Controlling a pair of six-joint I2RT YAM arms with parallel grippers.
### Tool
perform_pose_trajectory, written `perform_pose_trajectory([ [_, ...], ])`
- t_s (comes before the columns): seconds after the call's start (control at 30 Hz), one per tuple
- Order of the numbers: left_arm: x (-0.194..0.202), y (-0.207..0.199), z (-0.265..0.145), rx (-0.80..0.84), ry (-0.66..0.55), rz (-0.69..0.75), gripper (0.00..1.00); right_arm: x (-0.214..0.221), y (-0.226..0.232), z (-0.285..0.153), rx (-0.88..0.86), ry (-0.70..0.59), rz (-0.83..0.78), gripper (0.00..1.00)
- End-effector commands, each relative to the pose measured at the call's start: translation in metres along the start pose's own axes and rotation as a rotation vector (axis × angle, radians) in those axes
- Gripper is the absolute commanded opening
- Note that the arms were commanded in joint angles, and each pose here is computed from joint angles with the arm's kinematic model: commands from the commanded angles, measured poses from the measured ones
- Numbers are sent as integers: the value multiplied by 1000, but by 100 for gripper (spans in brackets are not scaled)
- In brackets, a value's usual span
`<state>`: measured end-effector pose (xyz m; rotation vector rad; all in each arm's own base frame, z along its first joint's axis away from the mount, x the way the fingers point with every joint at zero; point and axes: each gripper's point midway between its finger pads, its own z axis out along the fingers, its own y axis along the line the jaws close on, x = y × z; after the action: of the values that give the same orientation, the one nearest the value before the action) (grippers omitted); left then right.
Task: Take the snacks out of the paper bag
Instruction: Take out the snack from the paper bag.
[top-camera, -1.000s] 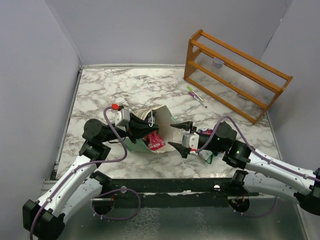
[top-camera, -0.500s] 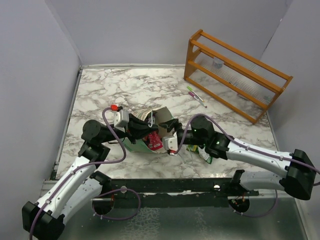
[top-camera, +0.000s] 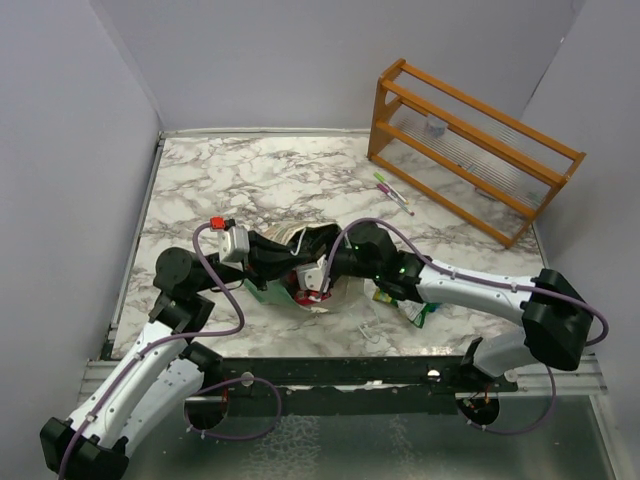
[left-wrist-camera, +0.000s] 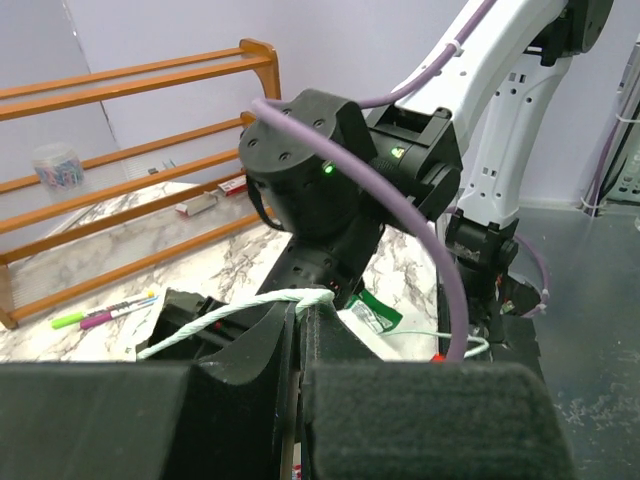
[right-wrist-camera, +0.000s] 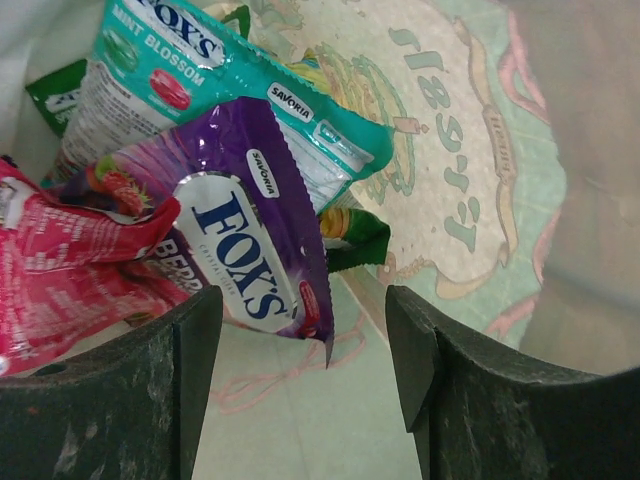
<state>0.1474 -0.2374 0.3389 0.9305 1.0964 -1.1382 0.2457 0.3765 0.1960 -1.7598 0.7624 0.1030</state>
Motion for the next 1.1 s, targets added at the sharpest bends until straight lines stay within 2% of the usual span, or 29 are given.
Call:
perform_pose_trajectory([
  [0.0,-10,0,-2,-11,-26,49,0,6,-19,13,32,42,-78,66],
  [0.13,-10,0,-2,-13,-25,50,0,19,-19,23,23,94,-95,66],
  [0.43,-10,0,-2,-14,-23,48,0,45,10,44,-115,185,-129,66],
  [0.57,-9,0,-2,-17,-19,45,0,50,18,50,-142,194,-118,63],
  [0.63,-9,1,-2,-19,-17,44,0,50,21,51,-147,188,-102,56],
  [0.77,-7,3,-2,-28,-11,36,0,38,17,48,-135,139,-69,31],
  [0.93,-5,7,-2,-44,-5,34,0,16,0,34,-58,62,-25,7],
  [1.0,-4,9,-2,-57,0,30,0,7,-6,28,-37,29,-3,2],
  [1.07,-4,11,-2,-68,3,31,0,0,-7,21,-25,0,15,1],
])
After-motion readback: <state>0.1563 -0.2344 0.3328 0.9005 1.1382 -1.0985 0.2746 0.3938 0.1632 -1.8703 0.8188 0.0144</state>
